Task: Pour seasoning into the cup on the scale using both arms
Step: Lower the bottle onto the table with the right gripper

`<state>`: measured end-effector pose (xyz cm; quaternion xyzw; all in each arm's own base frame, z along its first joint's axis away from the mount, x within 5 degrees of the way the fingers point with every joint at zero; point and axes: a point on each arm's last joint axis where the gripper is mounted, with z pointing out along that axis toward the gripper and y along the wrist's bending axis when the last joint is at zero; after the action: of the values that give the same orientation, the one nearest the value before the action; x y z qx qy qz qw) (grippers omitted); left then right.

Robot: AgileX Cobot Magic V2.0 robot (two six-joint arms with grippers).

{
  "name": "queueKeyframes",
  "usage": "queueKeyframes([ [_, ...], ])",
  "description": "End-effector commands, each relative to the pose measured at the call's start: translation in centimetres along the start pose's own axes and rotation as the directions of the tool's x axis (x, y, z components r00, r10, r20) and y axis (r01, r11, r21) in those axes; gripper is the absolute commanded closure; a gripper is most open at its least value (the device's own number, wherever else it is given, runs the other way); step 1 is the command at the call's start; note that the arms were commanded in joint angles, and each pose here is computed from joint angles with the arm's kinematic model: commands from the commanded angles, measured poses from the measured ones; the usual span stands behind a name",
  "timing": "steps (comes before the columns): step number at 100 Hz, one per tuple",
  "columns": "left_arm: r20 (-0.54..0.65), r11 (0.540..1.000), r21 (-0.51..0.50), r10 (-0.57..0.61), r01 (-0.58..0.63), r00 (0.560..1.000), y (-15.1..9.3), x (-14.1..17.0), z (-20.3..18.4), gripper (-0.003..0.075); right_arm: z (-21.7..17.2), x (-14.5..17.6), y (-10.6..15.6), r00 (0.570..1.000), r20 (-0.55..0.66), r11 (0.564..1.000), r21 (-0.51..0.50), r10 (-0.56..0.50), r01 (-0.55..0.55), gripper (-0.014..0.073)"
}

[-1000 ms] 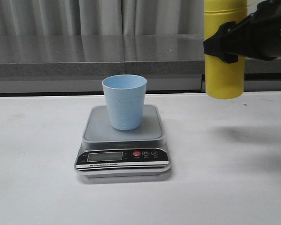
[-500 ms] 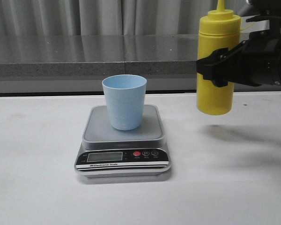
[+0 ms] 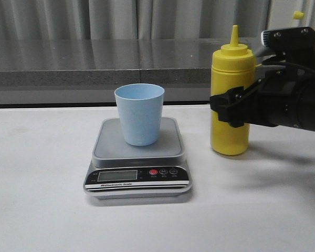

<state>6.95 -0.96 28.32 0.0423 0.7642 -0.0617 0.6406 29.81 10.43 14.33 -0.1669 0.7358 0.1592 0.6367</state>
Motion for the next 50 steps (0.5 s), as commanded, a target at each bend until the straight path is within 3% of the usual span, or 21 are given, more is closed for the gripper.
queueKeyframes([
  [1, 0.093, 1.000, 0.012, -0.005, 0.003, 0.996, -0.13, -1.51, -0.16, 0.0740, 0.11, -2.18, -0.03, 0.989, 0.146, 1.000, -0.020, 0.006, -0.003, 0.0347],
  [34, 0.093, 1.000, 0.012, -0.005, 0.003, 0.996, -0.13, -1.51, -0.16, 0.0740, 0.23, -1.76, 0.01, 0.990, 0.137, 1.000, -0.026, 0.009, -0.006, 0.0342],
  [50, 0.093, 1.000, 0.012, -0.005, 0.003, 0.996, -0.13, -1.51, -0.16, 0.0740, 0.18, -1.74, 0.03, 0.990, 0.138, 1.000, -0.027, 0.010, -0.006, 0.0216],
])
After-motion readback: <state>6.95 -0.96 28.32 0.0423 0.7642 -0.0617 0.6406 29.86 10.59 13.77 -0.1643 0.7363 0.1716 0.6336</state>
